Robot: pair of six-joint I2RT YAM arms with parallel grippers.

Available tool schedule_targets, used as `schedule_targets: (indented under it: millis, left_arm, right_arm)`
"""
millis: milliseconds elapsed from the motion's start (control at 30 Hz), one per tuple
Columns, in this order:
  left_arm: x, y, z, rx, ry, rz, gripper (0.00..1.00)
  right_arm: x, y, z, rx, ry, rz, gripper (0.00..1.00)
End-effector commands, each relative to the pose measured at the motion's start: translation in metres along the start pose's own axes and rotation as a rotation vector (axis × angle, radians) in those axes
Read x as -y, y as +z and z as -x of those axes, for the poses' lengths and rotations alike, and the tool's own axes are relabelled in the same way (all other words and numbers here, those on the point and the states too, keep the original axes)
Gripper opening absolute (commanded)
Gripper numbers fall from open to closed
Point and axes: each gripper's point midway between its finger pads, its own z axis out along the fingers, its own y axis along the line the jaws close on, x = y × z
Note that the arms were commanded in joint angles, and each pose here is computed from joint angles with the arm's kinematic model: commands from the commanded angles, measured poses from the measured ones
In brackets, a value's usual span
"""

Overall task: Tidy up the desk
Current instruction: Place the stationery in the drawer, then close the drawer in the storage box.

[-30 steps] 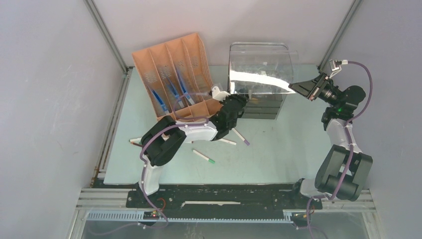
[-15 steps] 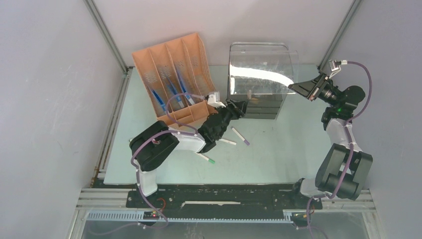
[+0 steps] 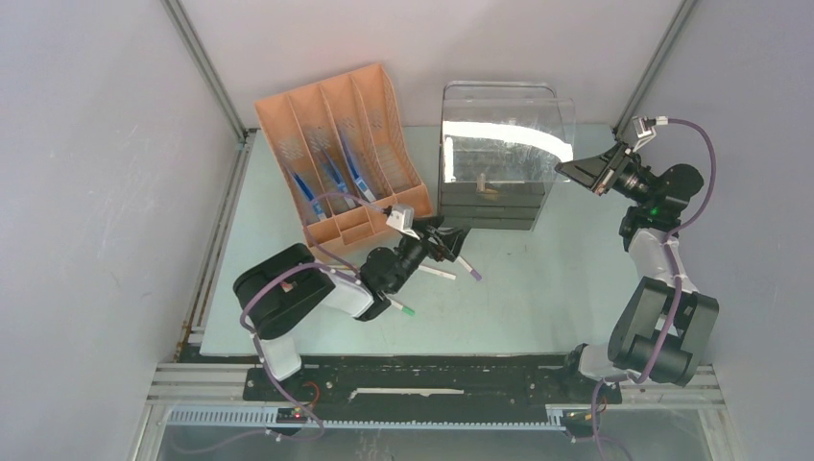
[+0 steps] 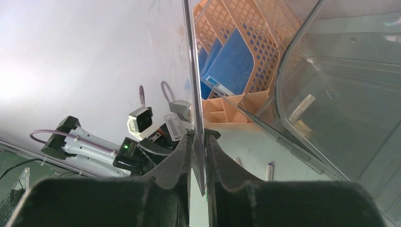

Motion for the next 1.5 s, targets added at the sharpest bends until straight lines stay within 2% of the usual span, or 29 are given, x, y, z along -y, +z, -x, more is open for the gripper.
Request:
schedule_targets:
  millis: [0,200,733,1067,1300,1467]
  left_arm:
    - [0.025,-0.004,0.041,0.100,0.090,-0.155,0.90]
    - [0.037,0.006,0.052,0.073,-0.061,-0.269,1.00]
    - [0.069,0.021,0.088,0.145,-0.085,-0.376,1.00]
    - [0.071,0.027,0.101,0.177,-0.101,-0.379,1.00]
    - [0.059,0.023,0.091,0.155,-0.121,-0.340,1.00]
    - [0.041,0.013,0.079,0.132,-0.136,-0.271,1.00]
  right_arm:
    - [-0.001,0.002,0.000,0.006,-0.044,0.000,0.20]
    - [0.000,0.001,0.000,0.004,-0.048,-0.006,0.20]
    - [0.003,-0.001,-0.007,-0.031,-0.076,0.007,0.22]
    - [0.007,-0.005,-0.008,-0.039,-0.117,-0.004,0.26]
    - [0.022,-0.016,-0.005,-0.008,-0.180,-0.084,0.46]
    - [0.034,-0.024,-0.001,0.000,-0.223,-0.162,0.51]
